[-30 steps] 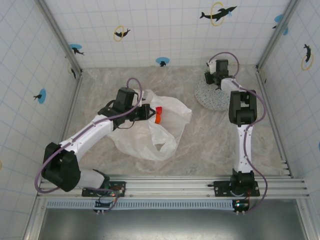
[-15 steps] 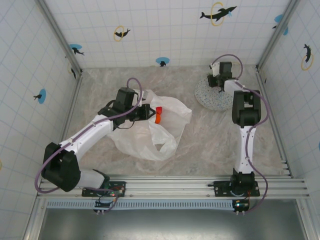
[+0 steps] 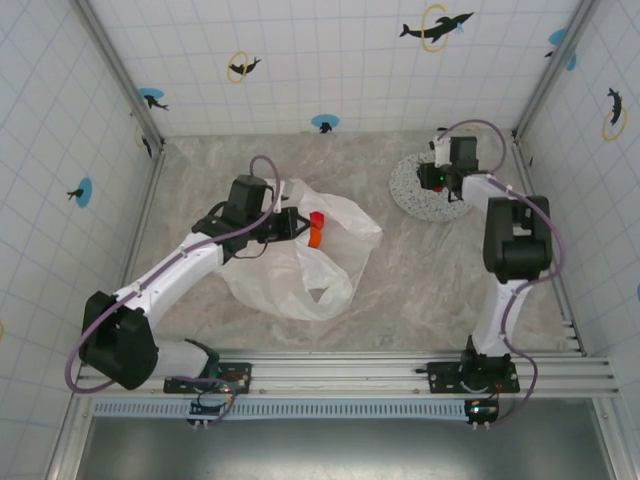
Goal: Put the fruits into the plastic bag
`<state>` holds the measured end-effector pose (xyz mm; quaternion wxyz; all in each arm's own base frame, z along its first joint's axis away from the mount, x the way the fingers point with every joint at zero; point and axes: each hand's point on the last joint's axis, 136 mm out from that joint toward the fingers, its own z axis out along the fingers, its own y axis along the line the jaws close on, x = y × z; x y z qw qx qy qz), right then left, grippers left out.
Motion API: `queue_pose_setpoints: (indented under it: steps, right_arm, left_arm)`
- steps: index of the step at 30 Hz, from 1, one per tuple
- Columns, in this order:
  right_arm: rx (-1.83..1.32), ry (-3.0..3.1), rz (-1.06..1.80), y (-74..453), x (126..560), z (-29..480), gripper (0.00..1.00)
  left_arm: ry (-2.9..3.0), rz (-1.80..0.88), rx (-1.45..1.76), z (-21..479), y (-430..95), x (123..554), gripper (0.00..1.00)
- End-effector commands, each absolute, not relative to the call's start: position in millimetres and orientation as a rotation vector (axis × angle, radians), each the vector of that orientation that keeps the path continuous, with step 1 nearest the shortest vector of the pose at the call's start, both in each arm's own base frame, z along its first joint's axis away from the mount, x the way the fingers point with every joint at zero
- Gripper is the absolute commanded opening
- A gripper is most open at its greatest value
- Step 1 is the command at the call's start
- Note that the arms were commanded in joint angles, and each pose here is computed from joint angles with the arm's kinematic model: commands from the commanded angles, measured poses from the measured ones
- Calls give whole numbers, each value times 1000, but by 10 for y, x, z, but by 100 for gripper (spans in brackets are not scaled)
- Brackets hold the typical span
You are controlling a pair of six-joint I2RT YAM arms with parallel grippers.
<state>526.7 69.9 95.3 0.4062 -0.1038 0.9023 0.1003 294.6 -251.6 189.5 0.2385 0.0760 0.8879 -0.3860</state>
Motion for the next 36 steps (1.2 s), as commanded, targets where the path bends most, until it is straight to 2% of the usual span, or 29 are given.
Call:
queue_pose_setpoints:
  steps: [1,5,11,18,22,29,36]
  right_arm:
    - [-228,2128,466,1020,4854,1486,44]
    - [-352,2004,572,1499,4170,1860,45]
    - [-600,1877,710,2212,3281,2130,45]
    - [-881,1774,803,2903,2596,1902,46]
    - [-987,1757,770,3165,2587,1714,45]
    - [-1015,1756,683,3445,2943,1477,45]
    - [-869,1697,696,3617,3222,1476,45]
  left_arm:
    - [2424,-1118,201,1947,-2526,2875,0]
    - [2420,-1108,203,1957,-2496,2845,0]
    - [2436,-1067,214,1884,-2447,2821,0]
    - [2414,-1078,226,1962,-2462,2830,0]
    - [2415,-1083,230,1974,-2469,2825,0]
    - [2399,-1096,233,2026,-2484,2834,0]
    - [2394,-1095,239,2052,-2495,2851,0]
